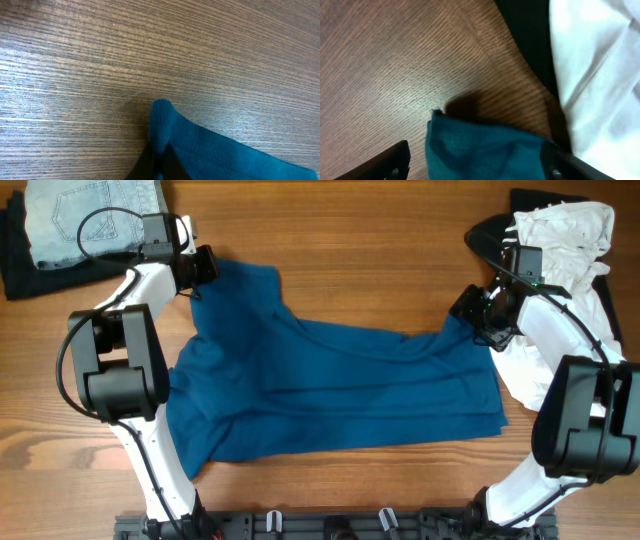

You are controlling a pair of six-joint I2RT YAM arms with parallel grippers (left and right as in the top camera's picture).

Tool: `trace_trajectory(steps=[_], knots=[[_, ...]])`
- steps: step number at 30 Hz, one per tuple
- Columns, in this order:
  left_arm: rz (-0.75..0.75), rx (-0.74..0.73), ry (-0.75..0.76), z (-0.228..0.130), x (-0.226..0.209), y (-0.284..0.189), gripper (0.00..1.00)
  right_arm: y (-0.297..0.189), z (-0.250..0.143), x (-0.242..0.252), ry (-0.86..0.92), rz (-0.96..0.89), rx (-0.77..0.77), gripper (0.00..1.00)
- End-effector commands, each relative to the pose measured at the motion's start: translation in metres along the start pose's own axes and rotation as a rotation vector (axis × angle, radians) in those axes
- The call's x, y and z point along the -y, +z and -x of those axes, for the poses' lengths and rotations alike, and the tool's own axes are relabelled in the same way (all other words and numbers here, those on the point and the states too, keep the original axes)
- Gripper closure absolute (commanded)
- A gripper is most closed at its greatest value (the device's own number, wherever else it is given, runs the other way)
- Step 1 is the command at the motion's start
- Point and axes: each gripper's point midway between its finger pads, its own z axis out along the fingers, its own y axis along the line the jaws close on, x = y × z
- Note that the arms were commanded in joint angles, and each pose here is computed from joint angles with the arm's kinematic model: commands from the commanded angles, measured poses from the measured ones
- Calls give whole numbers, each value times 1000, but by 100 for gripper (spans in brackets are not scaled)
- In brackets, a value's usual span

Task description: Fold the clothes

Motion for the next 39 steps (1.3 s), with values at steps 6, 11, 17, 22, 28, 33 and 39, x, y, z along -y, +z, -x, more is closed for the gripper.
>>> trace_trajectory(steps=[6,11,17,22,28,33,39], knots=[[-7,-8,-2,-1,-3,5,96,34,-16,6,48,-14,-86,21],[-8,-3,0,1,-2,5,96,34,-10,3,51,-5,-64,50],[-23,54,-8,15,2,4,96,25,10,-6,64,5,-12,90],[-48,130,-66,36,8,-1,96,16,31,-11,95,-5,55,96],[-88,322,-71,109,29,-31,96,-14,84,-27,165,29,202,96],[-136,470,-86,157,46,-58,96,-23,107,-21,197,52,258,96],[-156,489,-126,162,48,-61,96,-26,116,-25,193,76,294,96]])
